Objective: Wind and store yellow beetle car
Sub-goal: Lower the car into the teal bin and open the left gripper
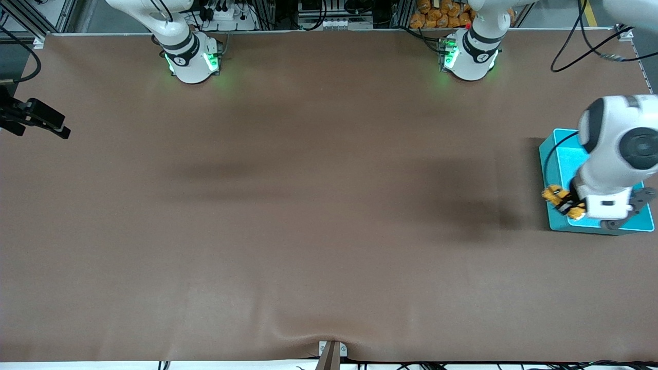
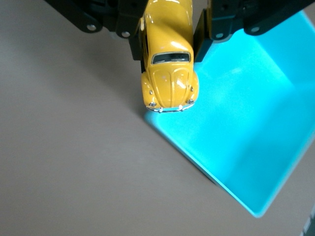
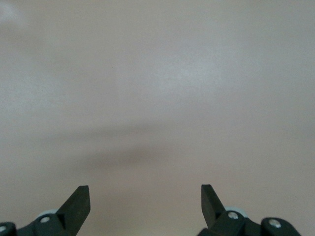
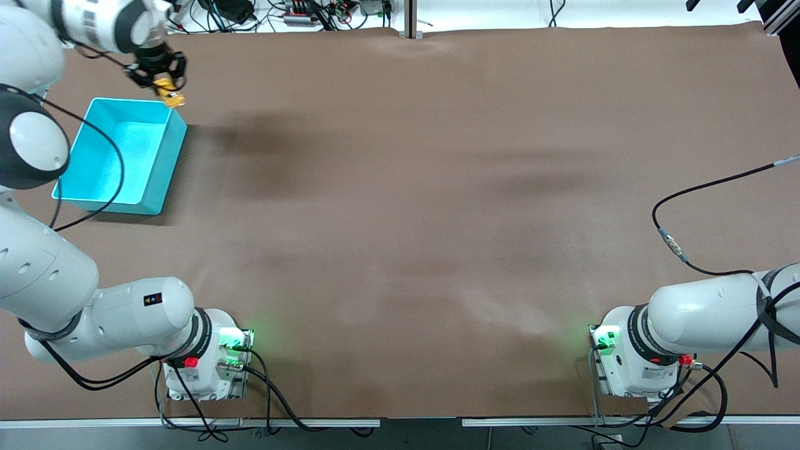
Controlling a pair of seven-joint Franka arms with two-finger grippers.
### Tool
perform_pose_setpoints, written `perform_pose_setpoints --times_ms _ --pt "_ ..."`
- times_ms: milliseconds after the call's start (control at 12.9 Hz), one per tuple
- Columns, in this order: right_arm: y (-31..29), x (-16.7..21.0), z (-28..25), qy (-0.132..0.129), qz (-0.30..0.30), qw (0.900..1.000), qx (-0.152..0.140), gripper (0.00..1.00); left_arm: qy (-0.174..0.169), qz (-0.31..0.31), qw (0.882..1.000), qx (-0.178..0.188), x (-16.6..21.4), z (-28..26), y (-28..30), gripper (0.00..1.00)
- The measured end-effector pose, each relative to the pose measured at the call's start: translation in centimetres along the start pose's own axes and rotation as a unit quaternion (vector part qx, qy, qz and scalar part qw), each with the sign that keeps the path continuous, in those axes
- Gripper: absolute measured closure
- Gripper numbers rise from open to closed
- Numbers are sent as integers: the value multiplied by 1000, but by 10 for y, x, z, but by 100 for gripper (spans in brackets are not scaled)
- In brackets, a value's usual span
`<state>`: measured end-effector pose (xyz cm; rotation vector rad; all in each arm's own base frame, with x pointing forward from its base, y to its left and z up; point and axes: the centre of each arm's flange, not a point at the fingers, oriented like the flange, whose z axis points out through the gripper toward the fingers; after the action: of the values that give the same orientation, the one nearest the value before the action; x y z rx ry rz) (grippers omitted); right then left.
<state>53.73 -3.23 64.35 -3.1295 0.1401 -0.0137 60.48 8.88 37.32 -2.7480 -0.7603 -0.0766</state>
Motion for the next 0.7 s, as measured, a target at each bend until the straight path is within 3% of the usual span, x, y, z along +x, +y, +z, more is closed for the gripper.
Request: perform_pose_setpoints --times_ms 310,698 --pt "1 -2 1 -7 -30 1000 0 0 -35 121 992 8 21 39 -89 54" --pt "3 -3 2 -15 -38 999 2 0 -74 152 986 -2 15 100 -121 54"
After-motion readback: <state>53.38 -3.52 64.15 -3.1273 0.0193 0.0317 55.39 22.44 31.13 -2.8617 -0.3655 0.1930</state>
